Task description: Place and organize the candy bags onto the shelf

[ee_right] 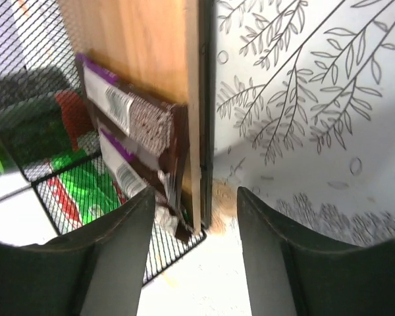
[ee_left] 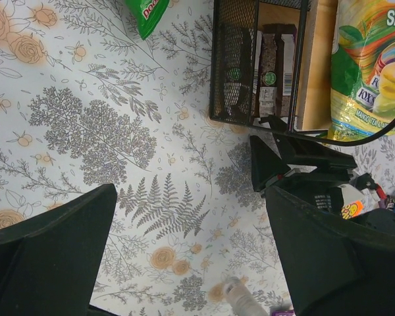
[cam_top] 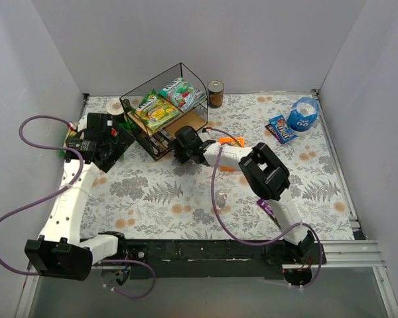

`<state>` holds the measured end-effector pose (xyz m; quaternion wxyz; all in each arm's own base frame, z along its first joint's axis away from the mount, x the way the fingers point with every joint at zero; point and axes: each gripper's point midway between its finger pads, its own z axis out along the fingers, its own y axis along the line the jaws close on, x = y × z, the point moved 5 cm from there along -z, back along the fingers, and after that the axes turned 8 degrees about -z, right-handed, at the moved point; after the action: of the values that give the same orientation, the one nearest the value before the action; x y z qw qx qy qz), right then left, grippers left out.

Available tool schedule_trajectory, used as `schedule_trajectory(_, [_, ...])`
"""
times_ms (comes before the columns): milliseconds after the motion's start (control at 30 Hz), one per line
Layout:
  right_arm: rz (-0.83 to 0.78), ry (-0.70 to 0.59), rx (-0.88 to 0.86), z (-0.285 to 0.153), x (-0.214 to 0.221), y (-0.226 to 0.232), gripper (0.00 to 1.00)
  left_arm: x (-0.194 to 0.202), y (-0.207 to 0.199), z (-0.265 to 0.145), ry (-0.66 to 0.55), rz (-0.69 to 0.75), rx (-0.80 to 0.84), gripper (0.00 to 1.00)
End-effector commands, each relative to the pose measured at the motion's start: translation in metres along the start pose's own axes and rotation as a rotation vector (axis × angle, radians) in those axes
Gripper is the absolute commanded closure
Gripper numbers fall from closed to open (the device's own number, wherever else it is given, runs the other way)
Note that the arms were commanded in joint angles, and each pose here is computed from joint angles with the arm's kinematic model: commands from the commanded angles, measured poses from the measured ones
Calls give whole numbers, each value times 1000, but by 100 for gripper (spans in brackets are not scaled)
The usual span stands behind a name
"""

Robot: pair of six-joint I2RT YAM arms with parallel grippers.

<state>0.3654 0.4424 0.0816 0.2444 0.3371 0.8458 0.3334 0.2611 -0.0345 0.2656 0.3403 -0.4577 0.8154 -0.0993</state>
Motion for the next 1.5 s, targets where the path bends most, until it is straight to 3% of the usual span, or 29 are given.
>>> schedule_trajectory(0, [-79,-32,-95,-39,-14,35,38,-2,-1,-8,-25,-10,35,2])
schedule_trajectory(300, [-202,-37,-45,-89,-52,23,39,3,1,-8,-14,14,73,2])
schedule_trajectory(433, [-205,-84,17,-126,-93,-24,38,8,1,-3,5,40,108,2])
schedule_trajectory(500, [-204,-153,-7,-159,-129,-25,37,11,-1,2,10,52,136,2])
schedule_trajectory(700, [-230,-259,169,-224,-194,-91,35,30,-6,19,92,100,234,2])
schedule_trajectory(1000, [-112,-326,485,-284,-221,-195,35,56,-1,37,202,160,298,2])
schedule_trajectory(1133, [-7,-280,683,-300,-213,-233,29,61,7,45,215,166,267,2])
schedule_trajectory(1267, [9,-211,713,-296,-211,-246,28,59,7,49,209,164,243,2])
schedule_trajectory(1467, [-64,14,650,-278,-197,-236,39,54,5,52,188,180,217,2])
